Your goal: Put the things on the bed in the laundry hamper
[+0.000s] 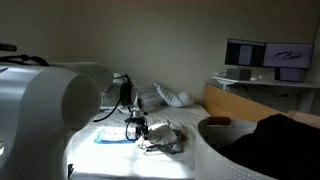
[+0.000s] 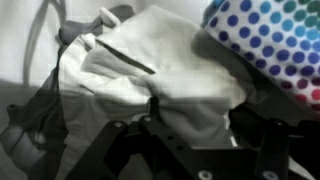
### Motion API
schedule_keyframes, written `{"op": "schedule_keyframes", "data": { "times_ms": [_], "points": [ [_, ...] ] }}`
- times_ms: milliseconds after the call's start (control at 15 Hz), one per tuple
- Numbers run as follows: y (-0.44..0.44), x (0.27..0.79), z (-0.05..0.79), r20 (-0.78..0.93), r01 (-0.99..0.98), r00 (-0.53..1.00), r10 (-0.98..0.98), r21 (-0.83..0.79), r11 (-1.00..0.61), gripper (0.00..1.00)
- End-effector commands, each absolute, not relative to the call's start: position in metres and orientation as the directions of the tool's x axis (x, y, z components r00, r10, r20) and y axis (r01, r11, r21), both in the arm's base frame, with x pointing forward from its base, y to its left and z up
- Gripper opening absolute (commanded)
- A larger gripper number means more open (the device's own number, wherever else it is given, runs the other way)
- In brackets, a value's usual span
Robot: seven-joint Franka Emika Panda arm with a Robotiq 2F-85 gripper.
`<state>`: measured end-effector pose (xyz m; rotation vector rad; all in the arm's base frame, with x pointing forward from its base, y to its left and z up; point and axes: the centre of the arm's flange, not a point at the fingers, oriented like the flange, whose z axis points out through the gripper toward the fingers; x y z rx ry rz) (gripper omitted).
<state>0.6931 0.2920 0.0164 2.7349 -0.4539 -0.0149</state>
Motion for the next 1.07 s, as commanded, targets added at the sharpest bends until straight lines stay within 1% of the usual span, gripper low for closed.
{"op": "schedule_keyframes", "data": {
  "times_ms": [0,133,333,400,533,667,733,1000],
  "points": [
    [0.307,0.748,-0.023,0.007,-0.258,0.96,-0.281,0.415,-0.872,0.41],
    [0.306,0.748,-0.024,0.001,-0.249,0.962,-0.274,0.421,-0.872,0.27],
    [0.304,0.748,-0.025,-0.015,-0.233,0.964,-0.266,0.431,-0.871,0.11],
    [0.303,0.748,-0.026,-0.02,-0.227,0.965,-0.262,0.434,-0.872,0.1],
    [0.302,0.748,-0.025,-0.031,-0.213,0.967,-0.251,0.436,-0.874,0.12],
    [0.3,0.749,-0.021,-0.044,-0.191,0.972,-0.232,0.43,-0.882,0.11],
    [0.298,0.751,-0.016,-0.058,-0.17,0.975,-0.213,0.422,-0.89,0.12],
    [0.264,0.767,0.041,-0.071,-0.111,0.986,-0.149,0.379,-0.919,0.13]
  ]
}}
